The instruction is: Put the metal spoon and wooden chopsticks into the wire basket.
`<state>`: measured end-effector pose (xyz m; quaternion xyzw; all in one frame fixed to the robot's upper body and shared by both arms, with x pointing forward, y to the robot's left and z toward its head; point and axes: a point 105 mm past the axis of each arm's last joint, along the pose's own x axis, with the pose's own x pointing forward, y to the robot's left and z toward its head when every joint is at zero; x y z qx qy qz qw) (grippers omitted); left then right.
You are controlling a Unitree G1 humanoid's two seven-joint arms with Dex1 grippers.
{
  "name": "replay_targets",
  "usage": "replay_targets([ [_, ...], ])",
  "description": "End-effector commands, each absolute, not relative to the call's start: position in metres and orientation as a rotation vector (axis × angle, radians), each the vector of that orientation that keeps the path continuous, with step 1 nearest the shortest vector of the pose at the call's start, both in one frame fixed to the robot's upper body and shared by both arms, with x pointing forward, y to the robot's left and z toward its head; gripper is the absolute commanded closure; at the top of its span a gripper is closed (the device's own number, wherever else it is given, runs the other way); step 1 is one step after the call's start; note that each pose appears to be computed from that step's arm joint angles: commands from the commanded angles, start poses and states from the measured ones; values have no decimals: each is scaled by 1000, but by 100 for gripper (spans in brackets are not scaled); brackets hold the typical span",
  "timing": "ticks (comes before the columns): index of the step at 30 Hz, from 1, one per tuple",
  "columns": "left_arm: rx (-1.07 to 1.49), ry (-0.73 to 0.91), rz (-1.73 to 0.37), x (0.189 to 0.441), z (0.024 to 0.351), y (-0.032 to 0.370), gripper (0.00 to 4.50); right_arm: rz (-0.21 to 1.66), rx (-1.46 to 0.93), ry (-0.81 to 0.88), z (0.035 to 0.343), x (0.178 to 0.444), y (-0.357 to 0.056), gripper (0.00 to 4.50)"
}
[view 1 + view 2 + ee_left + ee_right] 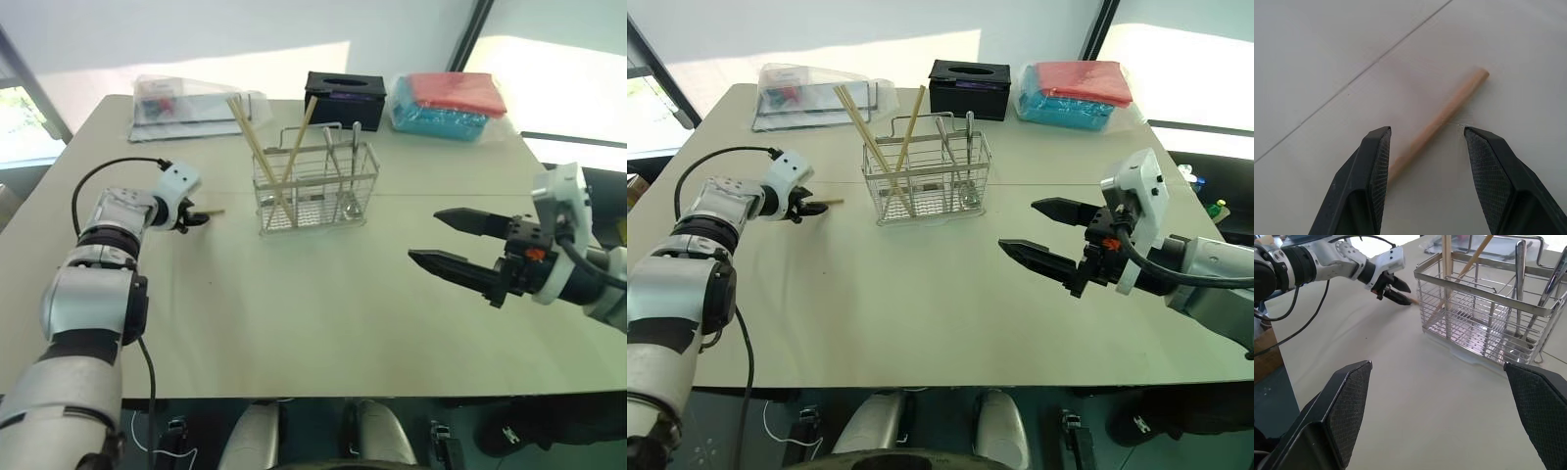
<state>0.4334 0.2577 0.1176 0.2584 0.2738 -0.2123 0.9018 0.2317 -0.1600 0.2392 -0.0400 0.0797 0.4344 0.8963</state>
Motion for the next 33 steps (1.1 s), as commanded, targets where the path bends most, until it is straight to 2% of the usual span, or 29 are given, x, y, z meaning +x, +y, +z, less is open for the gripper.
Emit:
replay_targets([
  [1,568,594,-436,431,113,261,199,887,-107,114,252,230,-161,0],
  [2,566,594,-437,431,113,261,199,885,-106,113,252,231,-161,0],
  [4,558,592,-440,431,114,261,254,882,-103,112,252,232,-161,0],
  [6,563,590,-440,432,115,260,336,878,-98,109,252,234,-160,0],
  [8,563,584,-441,432,117,260,443,874,-95,104,252,235,-160,0],
  [21,563,571,-478,434,123,252,443,869,-95,88,253,238,-158,0],
  [27,427,406,-534,444,168,237,443,891,-107,72,249,241,-151,0],
  [33,218,65,-517,451,256,235,443,951,-120,61,243,239,-143,0],
])
